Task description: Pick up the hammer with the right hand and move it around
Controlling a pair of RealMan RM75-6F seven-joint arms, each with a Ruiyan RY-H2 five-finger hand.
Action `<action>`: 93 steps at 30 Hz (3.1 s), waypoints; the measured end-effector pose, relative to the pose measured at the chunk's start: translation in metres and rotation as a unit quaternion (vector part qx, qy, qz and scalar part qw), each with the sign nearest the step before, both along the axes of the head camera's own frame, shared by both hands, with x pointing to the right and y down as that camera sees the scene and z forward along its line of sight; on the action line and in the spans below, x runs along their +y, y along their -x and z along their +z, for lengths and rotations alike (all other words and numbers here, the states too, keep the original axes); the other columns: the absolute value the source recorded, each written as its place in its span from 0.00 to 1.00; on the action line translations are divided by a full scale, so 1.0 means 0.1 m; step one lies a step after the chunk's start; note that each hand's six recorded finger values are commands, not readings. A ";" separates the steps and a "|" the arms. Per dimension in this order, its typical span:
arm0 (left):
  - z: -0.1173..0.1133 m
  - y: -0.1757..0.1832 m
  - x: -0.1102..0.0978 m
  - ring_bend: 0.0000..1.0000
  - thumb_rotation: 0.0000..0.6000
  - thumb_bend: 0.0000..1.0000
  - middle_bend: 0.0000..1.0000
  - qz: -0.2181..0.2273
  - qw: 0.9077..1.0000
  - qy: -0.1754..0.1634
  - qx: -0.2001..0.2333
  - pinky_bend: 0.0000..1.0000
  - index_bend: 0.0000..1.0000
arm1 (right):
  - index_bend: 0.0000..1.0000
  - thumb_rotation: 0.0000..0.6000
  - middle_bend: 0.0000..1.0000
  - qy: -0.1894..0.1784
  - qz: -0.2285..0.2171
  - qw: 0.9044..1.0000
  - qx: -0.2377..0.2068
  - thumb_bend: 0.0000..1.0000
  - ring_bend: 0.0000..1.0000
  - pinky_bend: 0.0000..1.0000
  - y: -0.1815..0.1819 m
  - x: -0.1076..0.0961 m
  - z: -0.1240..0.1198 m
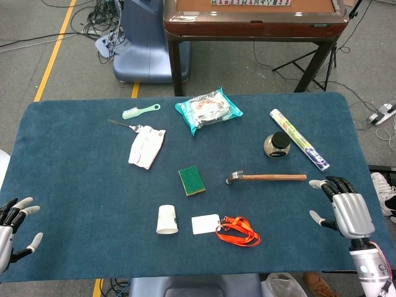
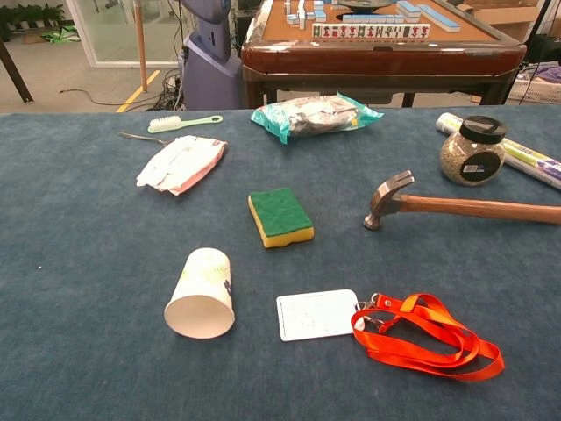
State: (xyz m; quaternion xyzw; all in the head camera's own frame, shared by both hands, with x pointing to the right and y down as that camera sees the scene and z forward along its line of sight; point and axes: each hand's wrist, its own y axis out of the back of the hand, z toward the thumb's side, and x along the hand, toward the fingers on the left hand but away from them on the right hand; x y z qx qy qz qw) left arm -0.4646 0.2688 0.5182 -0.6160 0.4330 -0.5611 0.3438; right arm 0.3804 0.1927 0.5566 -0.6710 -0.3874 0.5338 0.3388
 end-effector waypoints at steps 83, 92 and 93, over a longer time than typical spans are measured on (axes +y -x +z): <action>0.02 0.06 -0.03 0.08 1.00 0.25 0.17 -0.010 1.000 0.001 -0.008 0.13 0.28 | 0.44 1.00 0.46 0.156 -0.111 0.980 0.058 0.53 0.19 0.18 1.37 -0.70 1.94; 0.03 0.06 -0.03 0.08 1.00 0.25 0.17 -0.009 1.000 0.003 -0.010 0.13 0.28 | 0.45 1.00 0.47 0.157 -0.111 0.980 0.055 0.60 0.20 0.18 1.37 -0.70 1.93; 0.03 0.06 -0.03 0.08 1.00 0.25 0.17 -0.009 1.000 0.003 -0.010 0.13 0.28 | 0.45 1.00 0.47 0.157 -0.111 0.980 0.055 0.61 0.20 0.18 1.37 -0.70 1.93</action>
